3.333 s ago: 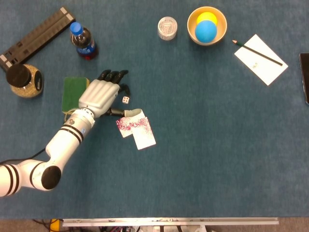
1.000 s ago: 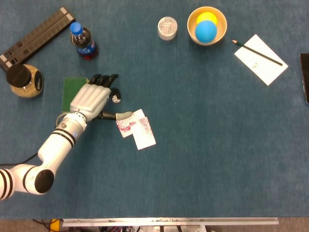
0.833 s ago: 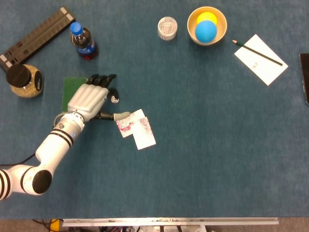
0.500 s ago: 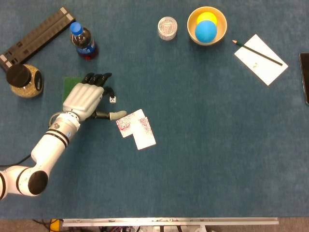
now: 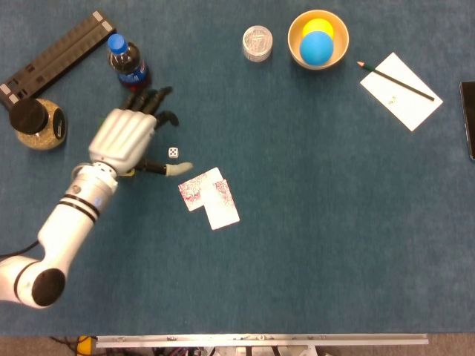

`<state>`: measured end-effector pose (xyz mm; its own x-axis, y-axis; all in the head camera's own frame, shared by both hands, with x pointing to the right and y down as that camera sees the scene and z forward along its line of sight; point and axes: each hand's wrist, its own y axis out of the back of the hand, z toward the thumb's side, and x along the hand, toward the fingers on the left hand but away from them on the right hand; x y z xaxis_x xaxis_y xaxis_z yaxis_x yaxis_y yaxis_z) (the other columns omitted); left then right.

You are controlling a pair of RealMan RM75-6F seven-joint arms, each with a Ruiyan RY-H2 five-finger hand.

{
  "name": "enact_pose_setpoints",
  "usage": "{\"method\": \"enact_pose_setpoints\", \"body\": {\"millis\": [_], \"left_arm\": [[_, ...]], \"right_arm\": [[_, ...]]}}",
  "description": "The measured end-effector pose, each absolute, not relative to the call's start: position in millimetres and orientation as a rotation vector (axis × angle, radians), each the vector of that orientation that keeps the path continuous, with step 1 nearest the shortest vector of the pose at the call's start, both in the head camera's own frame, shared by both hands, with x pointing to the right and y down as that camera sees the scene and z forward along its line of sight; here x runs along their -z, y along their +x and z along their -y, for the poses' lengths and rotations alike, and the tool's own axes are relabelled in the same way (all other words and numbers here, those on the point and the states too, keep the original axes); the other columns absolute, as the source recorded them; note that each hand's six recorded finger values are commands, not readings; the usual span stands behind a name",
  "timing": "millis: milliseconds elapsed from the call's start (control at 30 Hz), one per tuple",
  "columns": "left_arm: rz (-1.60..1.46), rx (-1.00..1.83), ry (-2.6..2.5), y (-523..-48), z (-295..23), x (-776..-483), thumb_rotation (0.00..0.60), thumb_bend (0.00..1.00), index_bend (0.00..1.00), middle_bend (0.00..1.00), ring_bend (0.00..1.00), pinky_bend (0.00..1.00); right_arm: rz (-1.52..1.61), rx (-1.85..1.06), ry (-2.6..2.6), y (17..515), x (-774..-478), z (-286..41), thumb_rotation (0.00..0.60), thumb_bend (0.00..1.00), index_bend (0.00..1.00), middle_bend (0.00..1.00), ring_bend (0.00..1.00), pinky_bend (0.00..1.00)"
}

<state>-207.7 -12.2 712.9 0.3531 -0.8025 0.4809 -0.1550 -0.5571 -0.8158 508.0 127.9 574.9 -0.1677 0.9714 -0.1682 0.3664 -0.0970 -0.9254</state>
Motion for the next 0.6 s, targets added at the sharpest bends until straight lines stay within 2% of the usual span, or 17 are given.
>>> {"method": "enact_pose_setpoints", "body": {"millis": [33, 67, 133, 333, 600], "left_arm": [[-0.856, 1.212, -1.934, -211, 13, -709, 0.490, 0.03, 0.22, 0.00, 0.00, 0.00], [-0.889, 1.202, -1.926, -216, 14, -703, 0.554, 0.02, 0.20, 0.00, 0.00, 0.00], [-0.935, 1.188, -1.909, -225, 14, -695, 0.595, 0.02, 0.19, 0.00, 0.00, 0.00], [-1.069, 1.167, -1.838, -261, 9, -673, 0.600, 0.02, 0.19, 0.00, 0.00, 0.00], [-1.191, 1.222, -1.739, -318, -16, -654, 0.600, 0.03, 0.19, 0.00, 0.00, 0.00]], "right_arm": [[1.564, -1.267, -1.483, 508, -575, -128, 0.600, 0.29, 0.47, 0.37, 0.22, 0.19], [1.564, -1.266, -1.483, 508, -575, -127, 0.600, 0.29, 0.47, 0.37, 0.22, 0.19], [1.563, -1.263, -1.484, 508, -575, -127, 0.600, 0.29, 0.47, 0.37, 0.22, 0.19], [1.562, -1.260, -1.483, 507, -575, -126, 0.600, 0.29, 0.47, 0.37, 0.22, 0.19], [1.556, -1.258, -1.476, 508, -576, -124, 0.600, 0.29, 0.47, 0.37, 0.22, 0.19]]}}
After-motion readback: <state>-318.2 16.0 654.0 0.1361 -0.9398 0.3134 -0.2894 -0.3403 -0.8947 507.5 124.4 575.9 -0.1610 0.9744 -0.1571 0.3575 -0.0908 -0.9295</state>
